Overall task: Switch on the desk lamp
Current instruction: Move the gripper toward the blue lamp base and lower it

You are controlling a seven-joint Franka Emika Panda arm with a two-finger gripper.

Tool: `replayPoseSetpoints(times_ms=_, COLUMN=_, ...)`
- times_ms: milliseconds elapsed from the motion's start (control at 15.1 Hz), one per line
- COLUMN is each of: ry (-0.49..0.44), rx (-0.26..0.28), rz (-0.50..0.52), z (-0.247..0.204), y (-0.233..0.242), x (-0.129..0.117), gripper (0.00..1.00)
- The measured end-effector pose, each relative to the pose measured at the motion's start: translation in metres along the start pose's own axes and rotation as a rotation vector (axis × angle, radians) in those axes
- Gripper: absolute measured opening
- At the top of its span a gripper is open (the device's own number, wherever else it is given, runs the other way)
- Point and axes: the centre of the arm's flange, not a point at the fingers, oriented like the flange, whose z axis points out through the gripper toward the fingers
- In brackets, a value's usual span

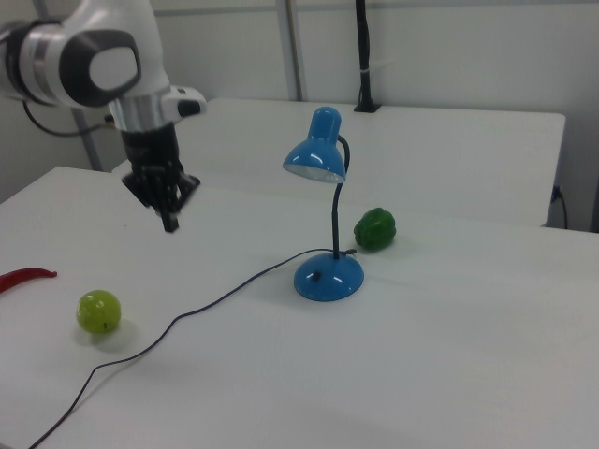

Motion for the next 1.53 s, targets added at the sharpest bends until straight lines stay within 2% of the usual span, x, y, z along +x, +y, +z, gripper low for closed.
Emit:
replayPoseSetpoints(times_ms=133, ry=0.013, rx=-0.028, rz=0.012, z=0.023, y=0.013, x=0.003, gripper=0.01)
replayPoseSetpoints(times_ms=598, ry=0.151, rx=-0.065, rz=0.112, z=0.083, y=0.076, x=0.025, gripper=0.01)
replayPoseSetpoints(times_ms=797, ry=0.214, rx=-0.081, rz=0.127, z=0.109, y=0.082, x=0.039, gripper=0.01)
replayPoseSetpoints(times_ms=1062, ry=0.356, rx=-0.096, rz=0.184, z=0.137, y=0.082, x=0.049, gripper=0.01)
replayPoseSetpoints(times_ms=1527, ry=0.526, rx=-0.114, rz=0.245, z=0.168, y=0.092, x=0.063, gripper=0.01)
